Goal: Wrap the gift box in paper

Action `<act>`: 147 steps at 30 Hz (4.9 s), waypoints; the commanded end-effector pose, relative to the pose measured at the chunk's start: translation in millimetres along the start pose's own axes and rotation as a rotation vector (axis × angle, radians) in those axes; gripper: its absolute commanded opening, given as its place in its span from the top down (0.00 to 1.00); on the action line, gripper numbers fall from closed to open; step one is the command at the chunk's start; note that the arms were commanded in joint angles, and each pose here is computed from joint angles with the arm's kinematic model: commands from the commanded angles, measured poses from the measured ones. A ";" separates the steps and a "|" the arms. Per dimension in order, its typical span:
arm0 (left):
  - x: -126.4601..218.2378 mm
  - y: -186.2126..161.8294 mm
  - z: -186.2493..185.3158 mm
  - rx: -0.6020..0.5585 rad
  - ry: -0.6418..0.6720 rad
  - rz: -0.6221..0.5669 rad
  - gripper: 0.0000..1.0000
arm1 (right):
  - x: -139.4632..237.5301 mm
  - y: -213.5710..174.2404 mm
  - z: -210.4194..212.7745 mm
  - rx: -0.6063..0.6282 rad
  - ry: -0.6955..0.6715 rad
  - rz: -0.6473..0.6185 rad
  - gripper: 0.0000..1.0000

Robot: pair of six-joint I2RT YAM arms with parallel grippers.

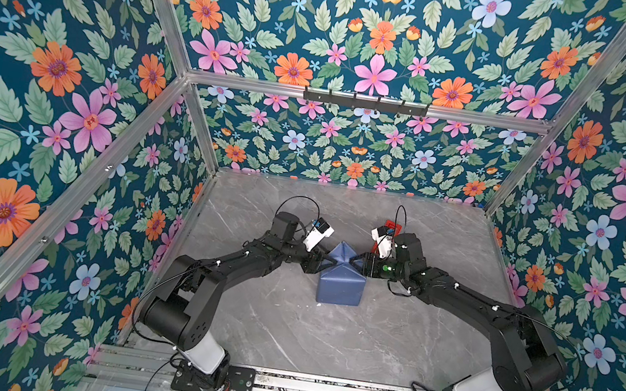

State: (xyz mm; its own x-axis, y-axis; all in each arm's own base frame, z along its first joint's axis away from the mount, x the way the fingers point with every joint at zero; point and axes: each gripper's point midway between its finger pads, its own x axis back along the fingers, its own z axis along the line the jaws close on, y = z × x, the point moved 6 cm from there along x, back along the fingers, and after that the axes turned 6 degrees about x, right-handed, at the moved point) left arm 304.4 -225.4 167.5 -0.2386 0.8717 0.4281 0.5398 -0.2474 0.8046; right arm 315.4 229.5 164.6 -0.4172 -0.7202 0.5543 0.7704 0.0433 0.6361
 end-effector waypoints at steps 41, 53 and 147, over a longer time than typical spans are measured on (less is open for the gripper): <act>0.3 -1.9 1.7 -0.005 0.015 0.013 0.48 | -10.2 20.4 20.1 0.395 0.277 0.129 0.39; 1.3 1.0 0.1 -0.007 0.016 0.003 0.48 | -13.9 15.7 17.9 0.406 0.289 0.134 0.73; 1.3 54.1 -36.4 -0.125 -0.191 -0.077 1.00 | 6.0 2.8 6.9 0.331 0.079 0.078 0.48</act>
State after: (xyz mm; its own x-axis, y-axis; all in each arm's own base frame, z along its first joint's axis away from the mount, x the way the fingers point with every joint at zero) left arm 304.1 -252.5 220.0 -0.0926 0.9452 0.3130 0.4445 -0.2421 0.8625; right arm 308.4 231.9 174.2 -0.2723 -0.7790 0.5648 0.5879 0.3299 0.7386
